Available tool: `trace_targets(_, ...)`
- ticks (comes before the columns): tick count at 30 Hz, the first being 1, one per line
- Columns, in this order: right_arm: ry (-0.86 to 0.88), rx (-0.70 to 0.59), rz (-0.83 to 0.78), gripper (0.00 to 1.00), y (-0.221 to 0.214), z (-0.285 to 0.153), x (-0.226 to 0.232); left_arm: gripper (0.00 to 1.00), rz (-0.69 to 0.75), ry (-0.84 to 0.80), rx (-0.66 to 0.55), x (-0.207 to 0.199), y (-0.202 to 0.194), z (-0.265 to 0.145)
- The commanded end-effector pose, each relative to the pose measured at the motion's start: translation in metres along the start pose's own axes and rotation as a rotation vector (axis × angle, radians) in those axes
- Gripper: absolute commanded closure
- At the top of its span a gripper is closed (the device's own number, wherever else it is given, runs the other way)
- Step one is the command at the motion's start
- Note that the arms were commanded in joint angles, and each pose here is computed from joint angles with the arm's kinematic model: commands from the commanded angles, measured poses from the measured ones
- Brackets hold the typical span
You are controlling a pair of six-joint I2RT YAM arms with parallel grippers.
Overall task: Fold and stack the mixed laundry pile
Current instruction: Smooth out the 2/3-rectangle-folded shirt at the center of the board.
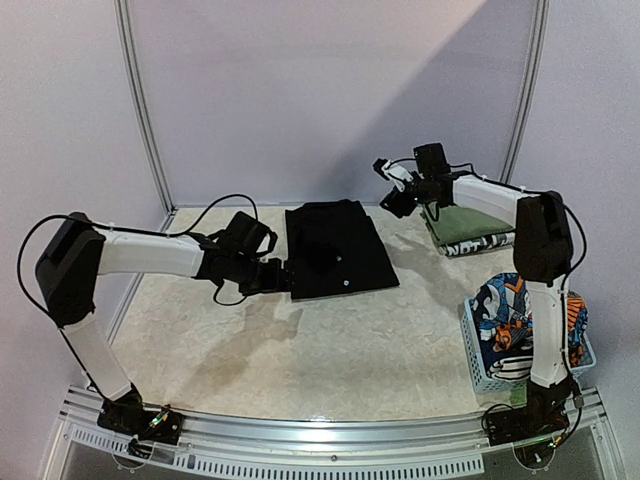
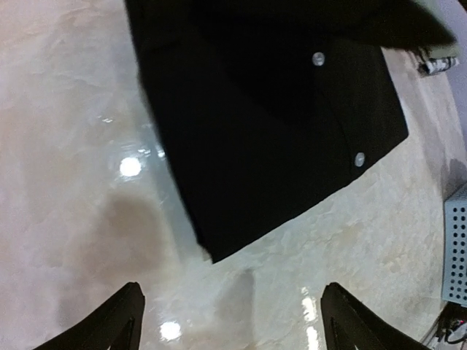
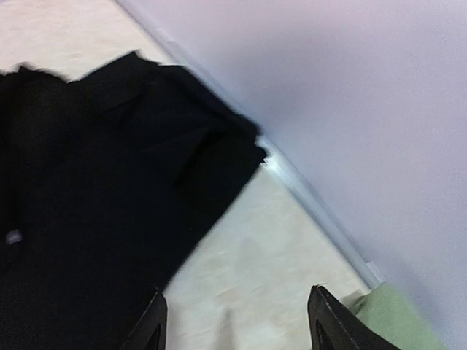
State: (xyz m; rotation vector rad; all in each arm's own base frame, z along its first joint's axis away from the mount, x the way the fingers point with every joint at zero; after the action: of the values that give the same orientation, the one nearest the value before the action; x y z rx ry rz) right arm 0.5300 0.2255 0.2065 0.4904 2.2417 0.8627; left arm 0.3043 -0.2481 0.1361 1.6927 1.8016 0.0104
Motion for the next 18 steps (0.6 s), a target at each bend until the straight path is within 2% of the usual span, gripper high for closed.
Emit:
trace_targets(1, 0.192, -0.1, 0.032, 0.37, 0.023, -0.059, 0.038, 0.18, -0.027, -0.26, -0.027, -0.04, 0.017, 0.014)
trace_targets(4, 0.287, -0.079, 0.015, 0.46, 0.006, -0.071, 0.06, 0.23, -0.051, -0.292, -0.029, -0.046, 0.027, 0.03)
trace_targets(7, 0.324, -0.041, 0.04, 0.49, -0.011, -0.075, 0.075, 0.25, -0.072, -0.322, -0.036, -0.051, 0.043, 0.046)
trace_targets(11, 0.357, 0.009, 0.075, 0.49, -0.027, -0.07, 0.086, 0.25, -0.089, -0.34, -0.071, -0.055, 0.078, 0.069)
trace_targets(15, 0.373, 0.049, 0.172, 0.41, -0.034, -0.056, 0.089, 0.24, -0.154, -0.32, -0.094, -0.045, 0.12, 0.099)
trace_targets(18, 0.437, 0.104, 0.229, 0.38, -0.038, -0.047, 0.095, 0.23, -0.235, -0.279, -0.082, -0.03, 0.142, 0.116)
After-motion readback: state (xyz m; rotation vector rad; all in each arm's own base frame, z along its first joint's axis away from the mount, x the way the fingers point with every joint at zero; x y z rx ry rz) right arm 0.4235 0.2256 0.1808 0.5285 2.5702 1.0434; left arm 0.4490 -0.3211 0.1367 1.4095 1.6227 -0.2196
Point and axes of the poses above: each gripper's point midway between its finger pads, its own z axis out along the fingers, its own x axis along the line the jaws close on, y = z × x, the point moved 8 cm from there along -z, back along the fingers, and after that the axes turned 9 degrees about -z, right-handed, at the moved point
